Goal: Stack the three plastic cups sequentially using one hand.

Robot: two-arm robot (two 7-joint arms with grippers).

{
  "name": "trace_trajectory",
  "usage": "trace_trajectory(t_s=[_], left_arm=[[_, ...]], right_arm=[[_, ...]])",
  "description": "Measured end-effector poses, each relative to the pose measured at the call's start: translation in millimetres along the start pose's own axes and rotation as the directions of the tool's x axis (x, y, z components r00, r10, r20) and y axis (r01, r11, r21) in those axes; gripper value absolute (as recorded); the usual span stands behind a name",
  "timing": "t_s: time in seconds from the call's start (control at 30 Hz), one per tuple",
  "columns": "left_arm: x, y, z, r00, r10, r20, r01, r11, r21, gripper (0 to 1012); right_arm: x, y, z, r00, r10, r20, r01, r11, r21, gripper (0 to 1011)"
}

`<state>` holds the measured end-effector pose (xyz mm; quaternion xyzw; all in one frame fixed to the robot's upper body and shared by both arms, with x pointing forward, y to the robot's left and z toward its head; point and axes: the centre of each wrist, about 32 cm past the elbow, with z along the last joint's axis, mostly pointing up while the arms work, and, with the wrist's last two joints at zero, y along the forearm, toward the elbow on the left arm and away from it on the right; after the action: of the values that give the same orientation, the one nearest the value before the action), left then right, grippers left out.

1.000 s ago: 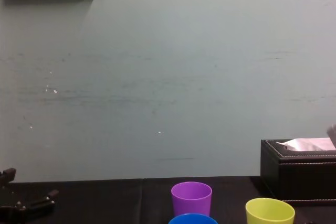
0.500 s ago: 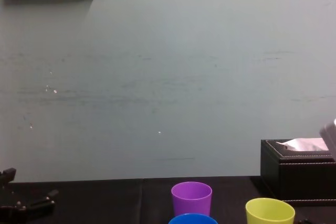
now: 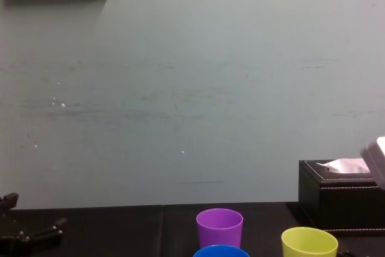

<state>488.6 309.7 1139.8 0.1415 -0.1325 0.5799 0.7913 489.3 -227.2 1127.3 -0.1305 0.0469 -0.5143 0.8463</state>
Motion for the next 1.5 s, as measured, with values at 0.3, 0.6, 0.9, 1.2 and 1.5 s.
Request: trace_trajectory(t_s=[0.3,0.6,0.9,1.2,1.5], left_arm=[[0.0,0,0.0,1.0,0.0,0.0,0.0,1.0,0.0,1000],[0.0,0,0.0,1.0,0.0,0.0,0.0,1.0,0.0,1001],[0.0,0,0.0,1.0,0.0,0.0,0.0,1.0,0.0,1000],[0.0,0,0.0,1.0,0.0,0.0,0.0,1.0,0.0,1000],[0.0,0,0.0,1.0,0.0,0.0,0.0,1.0,0.0,1000]], right_arm=[[-0.2,-0.3,0.3,1.0,0.001,0.0,-0.001,1.0,0.001,947],[-0.3,-0.6,0.2,1.0,0.001,-0.001,-0.001,1.0,0.001,744],[-0.2,-0.8,0.3,1.0,0.001,-0.001,-0.001,1.0,0.001,716],[4.9,-4.9,13.1,1.0,0.009,-0.005,-0.009,1.0,0.01,716],[21.6,5.5,55.2,0.998,0.04,-0.04,-0.04,0.999,0.016,716]])
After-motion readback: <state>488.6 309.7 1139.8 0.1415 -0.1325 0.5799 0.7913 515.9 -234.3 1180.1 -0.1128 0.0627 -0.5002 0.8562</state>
